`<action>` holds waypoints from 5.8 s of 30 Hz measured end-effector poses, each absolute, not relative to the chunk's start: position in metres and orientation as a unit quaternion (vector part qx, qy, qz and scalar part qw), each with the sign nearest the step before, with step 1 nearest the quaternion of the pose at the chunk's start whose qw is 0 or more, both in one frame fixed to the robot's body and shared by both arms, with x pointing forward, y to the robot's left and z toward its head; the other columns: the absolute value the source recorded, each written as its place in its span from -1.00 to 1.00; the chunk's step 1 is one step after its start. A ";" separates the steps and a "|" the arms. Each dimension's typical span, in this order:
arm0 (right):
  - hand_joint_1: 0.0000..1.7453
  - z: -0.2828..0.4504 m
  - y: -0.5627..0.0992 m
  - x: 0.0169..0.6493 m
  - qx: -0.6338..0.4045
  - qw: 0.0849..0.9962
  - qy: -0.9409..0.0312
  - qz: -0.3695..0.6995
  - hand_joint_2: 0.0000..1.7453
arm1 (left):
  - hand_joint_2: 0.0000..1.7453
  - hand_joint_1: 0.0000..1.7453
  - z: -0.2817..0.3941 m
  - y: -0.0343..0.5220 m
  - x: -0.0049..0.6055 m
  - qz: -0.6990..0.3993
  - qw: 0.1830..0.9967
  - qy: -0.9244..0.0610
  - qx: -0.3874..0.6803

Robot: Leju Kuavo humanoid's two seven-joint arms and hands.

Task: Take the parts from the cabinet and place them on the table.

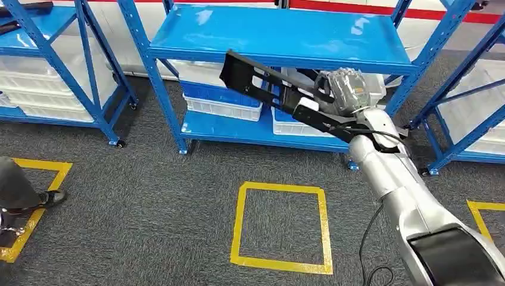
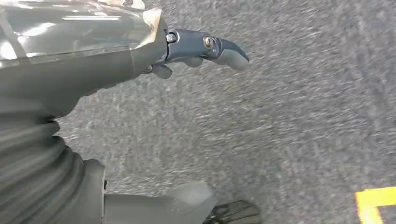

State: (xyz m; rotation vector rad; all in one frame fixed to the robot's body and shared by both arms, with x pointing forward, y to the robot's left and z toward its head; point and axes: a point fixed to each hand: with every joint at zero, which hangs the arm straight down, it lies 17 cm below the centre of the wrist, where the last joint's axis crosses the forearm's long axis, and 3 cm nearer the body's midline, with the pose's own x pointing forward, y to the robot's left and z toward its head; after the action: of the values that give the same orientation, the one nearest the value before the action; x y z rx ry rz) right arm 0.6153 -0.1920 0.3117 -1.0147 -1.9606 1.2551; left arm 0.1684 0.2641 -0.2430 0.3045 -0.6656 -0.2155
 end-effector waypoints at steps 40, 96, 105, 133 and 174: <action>0.96 0.335 -0.219 0.614 -0.402 0.301 -0.751 0.429 1.00 | 1.00 -1.00 -0.235 0.270 0.192 -0.104 0.919 -0.345 0.157; 0.96 0.367 -0.252 0.617 -0.431 0.297 -0.738 0.426 1.00 | 1.00 -1.00 -0.233 0.275 0.194 -0.099 0.917 -0.351 0.164; 0.96 0.373 -0.247 0.617 -0.433 0.289 -0.738 0.429 1.00 | 1.00 -1.00 -0.234 0.277 0.194 -0.099 0.918 -0.347 0.165; 0.96 0.355 -0.238 0.611 -0.422 0.283 -0.737 0.445 1.00 | 1.00 -1.00 -0.238 0.277 0.187 -0.097 0.924 -0.332 0.161; 0.96 0.349 -0.053 0.546 -0.327 0.169 -0.785 0.498 1.00 | 1.00 -1.00 -0.274 0.252 0.110 -0.032 0.989 -0.137 0.041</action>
State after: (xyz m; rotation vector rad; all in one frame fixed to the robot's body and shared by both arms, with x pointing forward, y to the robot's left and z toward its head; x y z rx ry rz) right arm 0.5462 -0.0533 0.3494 -0.9295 -2.2311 1.4158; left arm 0.1097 0.2518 -0.2739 0.0831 -0.2758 -0.0641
